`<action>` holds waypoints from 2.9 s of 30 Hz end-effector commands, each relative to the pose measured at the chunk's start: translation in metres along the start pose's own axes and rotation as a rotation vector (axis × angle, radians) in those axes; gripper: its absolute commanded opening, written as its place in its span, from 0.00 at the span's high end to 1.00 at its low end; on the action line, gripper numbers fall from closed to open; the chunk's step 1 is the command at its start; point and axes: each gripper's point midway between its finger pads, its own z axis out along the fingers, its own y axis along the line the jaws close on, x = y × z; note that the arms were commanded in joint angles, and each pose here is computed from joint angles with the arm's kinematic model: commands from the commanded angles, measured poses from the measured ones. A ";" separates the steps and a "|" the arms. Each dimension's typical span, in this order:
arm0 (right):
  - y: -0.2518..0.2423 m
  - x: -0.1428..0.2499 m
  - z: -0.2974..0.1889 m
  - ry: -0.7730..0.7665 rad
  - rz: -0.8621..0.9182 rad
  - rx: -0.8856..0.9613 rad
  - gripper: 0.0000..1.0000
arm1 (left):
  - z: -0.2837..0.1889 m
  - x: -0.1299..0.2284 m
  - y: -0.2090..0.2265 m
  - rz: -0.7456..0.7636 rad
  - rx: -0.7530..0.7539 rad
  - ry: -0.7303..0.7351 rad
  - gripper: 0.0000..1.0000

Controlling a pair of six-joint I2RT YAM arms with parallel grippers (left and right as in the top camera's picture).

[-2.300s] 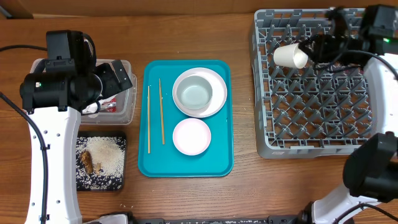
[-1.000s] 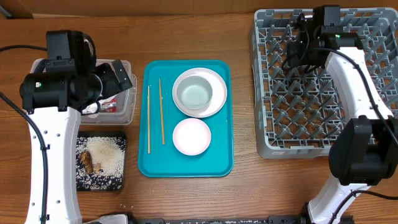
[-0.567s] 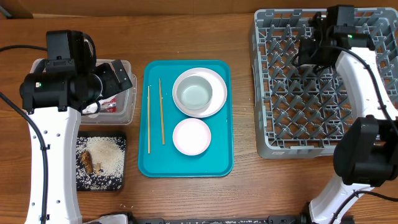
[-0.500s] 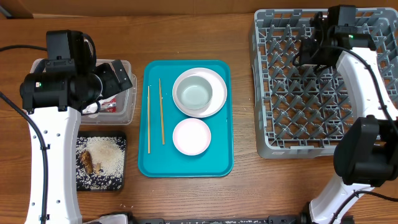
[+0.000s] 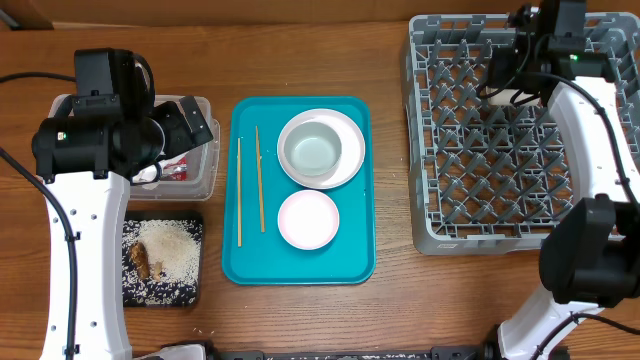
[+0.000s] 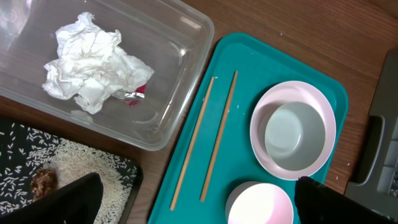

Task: Sort waste into correct bins and load items into the dishwasher
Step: 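Position the cup between the rack tines with the right gripper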

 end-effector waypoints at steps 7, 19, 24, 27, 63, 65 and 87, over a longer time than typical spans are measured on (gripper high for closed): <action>-0.045 -0.023 -0.031 -0.088 0.071 0.099 0.96 | -0.004 -0.004 -0.001 -0.007 0.005 -0.016 0.00; -0.060 -0.011 -0.027 -0.071 0.140 0.000 0.96 | -0.004 -0.004 -0.001 -0.007 0.006 -0.017 0.00; -0.062 0.003 -0.011 -0.016 0.152 -0.001 0.96 | -0.004 -0.004 -0.001 -0.007 0.006 -0.017 0.00; -0.064 0.011 0.001 0.017 0.159 0.000 0.96 | -0.004 -0.004 -0.001 -0.007 0.006 -0.017 0.00; -0.127 0.048 0.000 0.112 0.366 0.119 0.96 | -0.004 -0.004 -0.001 -0.007 0.006 -0.017 0.00; -0.127 0.049 0.001 0.116 0.374 0.120 0.96 | -0.004 -0.004 -0.001 -0.007 0.006 -0.017 0.00; -0.120 0.013 0.020 -0.007 0.357 -0.015 0.96 | -0.004 -0.004 -0.001 -0.007 0.005 -0.017 0.00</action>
